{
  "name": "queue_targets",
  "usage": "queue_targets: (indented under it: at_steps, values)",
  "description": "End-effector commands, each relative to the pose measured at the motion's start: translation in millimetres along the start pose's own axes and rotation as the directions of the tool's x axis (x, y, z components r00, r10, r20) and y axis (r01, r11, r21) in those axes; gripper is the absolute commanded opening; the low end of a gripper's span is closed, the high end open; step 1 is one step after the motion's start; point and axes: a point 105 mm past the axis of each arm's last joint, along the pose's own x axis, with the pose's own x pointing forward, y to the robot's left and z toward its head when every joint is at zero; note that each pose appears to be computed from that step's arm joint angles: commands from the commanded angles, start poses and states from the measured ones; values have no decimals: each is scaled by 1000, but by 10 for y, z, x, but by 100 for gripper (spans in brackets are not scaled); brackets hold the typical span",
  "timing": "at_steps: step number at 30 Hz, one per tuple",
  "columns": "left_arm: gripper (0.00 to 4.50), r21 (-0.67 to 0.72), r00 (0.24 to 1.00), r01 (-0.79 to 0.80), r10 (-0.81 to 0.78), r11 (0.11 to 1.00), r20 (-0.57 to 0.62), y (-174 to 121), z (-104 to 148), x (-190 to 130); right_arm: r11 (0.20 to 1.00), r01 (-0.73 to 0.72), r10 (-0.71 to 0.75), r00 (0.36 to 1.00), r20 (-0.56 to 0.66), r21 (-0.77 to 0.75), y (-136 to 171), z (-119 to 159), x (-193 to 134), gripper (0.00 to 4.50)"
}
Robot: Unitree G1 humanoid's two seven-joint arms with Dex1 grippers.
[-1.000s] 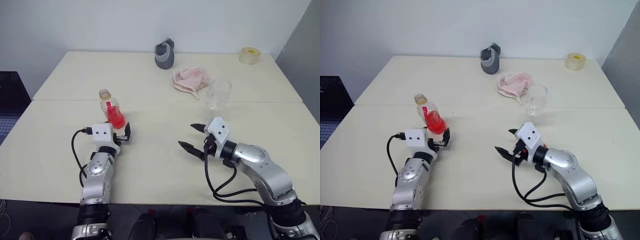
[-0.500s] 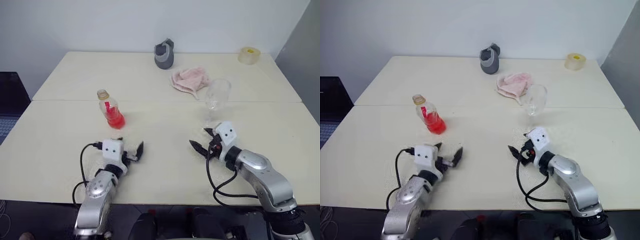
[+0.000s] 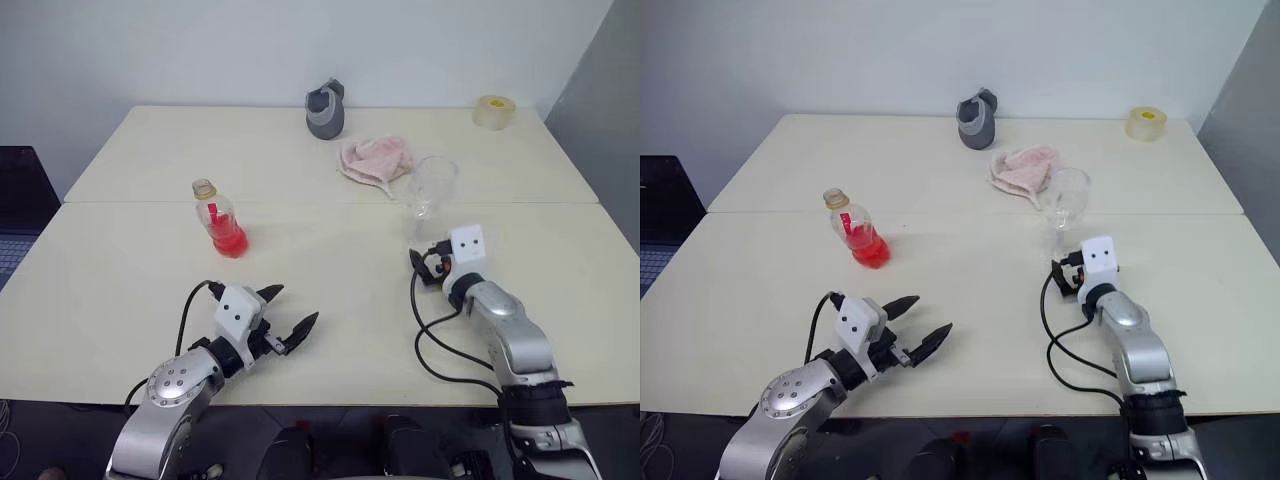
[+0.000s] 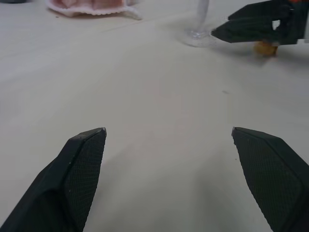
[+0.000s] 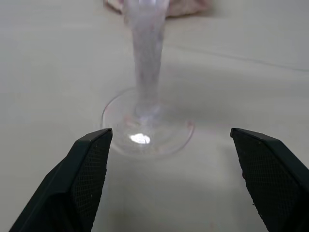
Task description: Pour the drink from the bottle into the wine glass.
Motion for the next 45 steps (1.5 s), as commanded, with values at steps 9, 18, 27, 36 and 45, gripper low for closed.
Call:
queue_targets:
  at_steps: [9,18,27,36,45]
  values:
    - [449,22,1000,3,-4,1000,28,18,88,-6,996,53,-59,994,92,68,-50,185,161,421]
    - [450,30,1000,-4,3,1000,26,34,79,-20,990,29,-48,989,138,134,67,205,331,382]
    - [450,34,1000,-13,13,999,23,23,67,-64,996,11,-25,988,153,91,107,179,300,84]
    - [450,-4,995,-101,101,995,-2,14,-2,-285,942,-312,334,908,253,-123,917,492,305,12]
    - [450,-43,932,-357,353,933,-82,56,-148,-821,842,-506,539,804,252,-186,1656,555,385,12]
